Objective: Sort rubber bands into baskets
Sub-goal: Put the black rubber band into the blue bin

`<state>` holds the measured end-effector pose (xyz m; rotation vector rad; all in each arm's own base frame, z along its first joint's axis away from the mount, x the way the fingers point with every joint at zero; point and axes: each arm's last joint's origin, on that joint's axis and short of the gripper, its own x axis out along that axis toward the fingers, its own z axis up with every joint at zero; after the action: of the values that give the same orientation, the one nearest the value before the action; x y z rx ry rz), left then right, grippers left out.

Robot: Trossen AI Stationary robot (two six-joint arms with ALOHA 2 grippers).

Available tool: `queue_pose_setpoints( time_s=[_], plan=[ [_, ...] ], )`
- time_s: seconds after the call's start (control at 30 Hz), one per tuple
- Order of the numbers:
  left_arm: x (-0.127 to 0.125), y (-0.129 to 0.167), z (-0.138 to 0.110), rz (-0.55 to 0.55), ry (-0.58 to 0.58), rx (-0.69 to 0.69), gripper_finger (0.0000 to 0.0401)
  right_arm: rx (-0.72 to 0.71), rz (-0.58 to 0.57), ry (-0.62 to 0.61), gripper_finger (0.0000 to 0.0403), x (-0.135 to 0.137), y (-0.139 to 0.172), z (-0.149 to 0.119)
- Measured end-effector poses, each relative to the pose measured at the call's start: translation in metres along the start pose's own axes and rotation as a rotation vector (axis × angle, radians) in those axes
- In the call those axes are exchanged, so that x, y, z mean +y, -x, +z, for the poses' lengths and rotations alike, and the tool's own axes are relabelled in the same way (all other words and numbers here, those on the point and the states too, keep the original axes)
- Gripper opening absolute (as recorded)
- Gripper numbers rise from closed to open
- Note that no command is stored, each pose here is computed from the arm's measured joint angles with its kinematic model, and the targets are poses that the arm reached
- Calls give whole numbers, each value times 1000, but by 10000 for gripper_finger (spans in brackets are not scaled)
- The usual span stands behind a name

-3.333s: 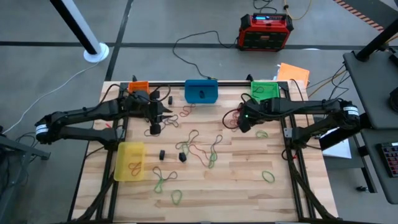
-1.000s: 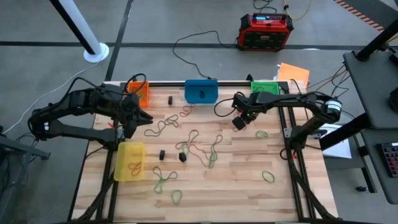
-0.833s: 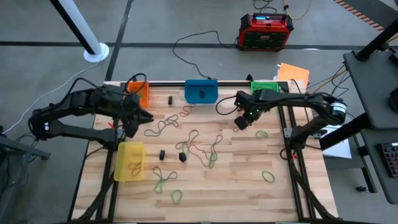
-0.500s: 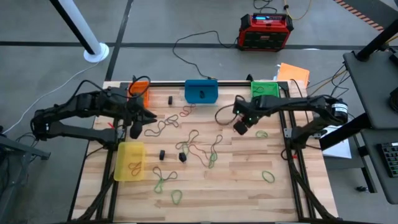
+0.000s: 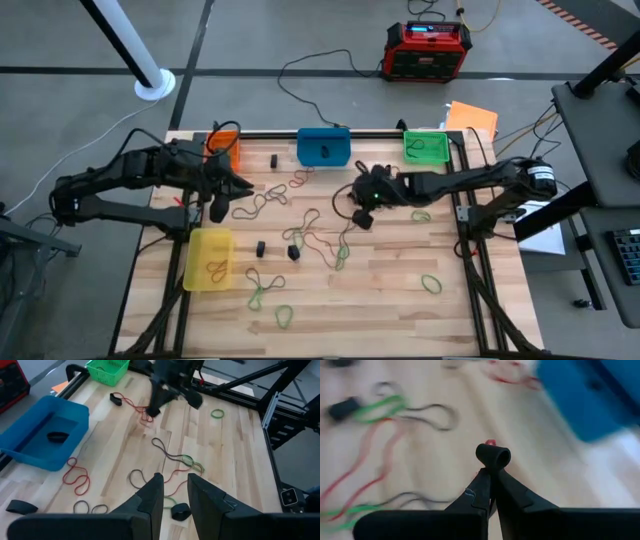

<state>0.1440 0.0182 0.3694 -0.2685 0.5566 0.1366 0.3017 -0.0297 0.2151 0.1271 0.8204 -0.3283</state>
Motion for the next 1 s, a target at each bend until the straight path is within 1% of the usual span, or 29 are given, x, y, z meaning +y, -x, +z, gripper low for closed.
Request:
queue_pose_setpoints(
  time_s=[0.07, 0.17, 0.23, 0.37, 0.53, 0.67, 0.77, 0.83, 0.9, 1.0],
  plan=[
    [0, -2, -2, -3, -1, 4, 72, 26, 67, 8, 12, 8, -2, -7],
    [-1, -6, -7, -9, -7, 24, 72, 169, 71, -47, 12, 20, -1, -29],
    [-1, -8, -8, -11, -15, 33, 72, 273, 23, -56, 12, 26, 3, -43],
    [-1, -10, -8, -13, -52, 28, 72, 357, -108, -72, 12, 30, 10, -57],
    [-2, -10, -2, -24, -98, -31, 72, 331, -110, -62, 12, 27, 10, -53],
    [-3, -10, 0, -26, -132, -52, 72, 221, -79, -56, 13, 23, 3, -41],
    [-3, -11, 0, -26, -145, -49, 72, 149, -52, -37, 13, 23, -1, -36],
    [-3, -12, 0, -25, -145, -46, 72, 101, -37, -49, 13, 24, -4, -34],
    [-3, -13, 0, -25, -144, -43, 72, 93, -33, -86, 13, 25, -10, -35],
    [-3, -13, 0, -24, -143, -39, 72, 141, -34, -99, 13, 32, -16, -43]
  ],
)
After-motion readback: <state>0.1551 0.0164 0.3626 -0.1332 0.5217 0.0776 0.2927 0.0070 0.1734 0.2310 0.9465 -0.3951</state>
